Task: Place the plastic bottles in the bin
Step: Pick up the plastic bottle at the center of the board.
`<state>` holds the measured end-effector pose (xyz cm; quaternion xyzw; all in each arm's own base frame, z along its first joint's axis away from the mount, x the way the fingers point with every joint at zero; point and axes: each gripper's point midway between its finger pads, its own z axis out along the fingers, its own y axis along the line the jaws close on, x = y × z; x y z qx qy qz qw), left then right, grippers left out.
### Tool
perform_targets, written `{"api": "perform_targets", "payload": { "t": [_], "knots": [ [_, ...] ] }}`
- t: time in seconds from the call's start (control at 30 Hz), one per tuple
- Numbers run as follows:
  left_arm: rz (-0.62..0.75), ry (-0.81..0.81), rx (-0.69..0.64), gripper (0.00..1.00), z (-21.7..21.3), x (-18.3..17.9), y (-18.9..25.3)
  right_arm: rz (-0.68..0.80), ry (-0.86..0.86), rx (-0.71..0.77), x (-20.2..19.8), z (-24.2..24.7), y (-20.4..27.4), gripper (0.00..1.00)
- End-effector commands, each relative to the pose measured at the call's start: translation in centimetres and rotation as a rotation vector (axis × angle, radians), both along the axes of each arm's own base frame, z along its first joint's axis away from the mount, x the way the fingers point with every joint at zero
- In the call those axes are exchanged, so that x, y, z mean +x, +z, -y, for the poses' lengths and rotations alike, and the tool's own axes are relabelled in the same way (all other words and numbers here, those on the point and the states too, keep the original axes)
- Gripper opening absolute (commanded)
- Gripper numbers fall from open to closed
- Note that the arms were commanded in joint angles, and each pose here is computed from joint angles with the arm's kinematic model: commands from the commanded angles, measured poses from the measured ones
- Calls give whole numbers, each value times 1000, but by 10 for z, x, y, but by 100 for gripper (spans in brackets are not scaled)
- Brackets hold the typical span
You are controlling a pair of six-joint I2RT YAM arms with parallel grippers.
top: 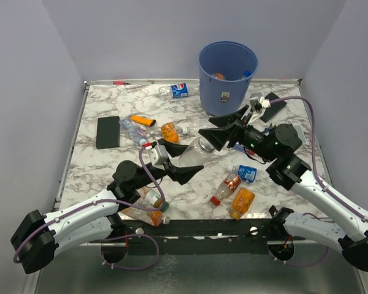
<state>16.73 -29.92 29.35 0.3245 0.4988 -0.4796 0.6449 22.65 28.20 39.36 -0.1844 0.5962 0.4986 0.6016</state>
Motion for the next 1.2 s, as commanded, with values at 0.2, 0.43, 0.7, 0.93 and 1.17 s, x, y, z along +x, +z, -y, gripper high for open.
{"api": "perform_targets", "payload": {
  "t": [0.2, 0.43, 0.7, 0.93, 1.17],
  "knots": [
    [-6, 162, -82, 46, -18, 22, 13, -99, 67, 14, -11, -11, -26, 88],
    [-11, 152, -71, 46, -15, 21, 9, -126, 89, 4, -12, -19, -32, 87],
    [-12, 155, -66, 46, -15, 22, 8, -154, 107, -31, -12, -32, -39, 86],
    [-11, 146, -62, 45, -13, 20, 7, -133, 79, -15, -13, -30, -34, 94],
    [-11, 127, -45, 41, -9, 18, 4, -68, -20, -34, -6, -14, -15, 95]
  ]
}}
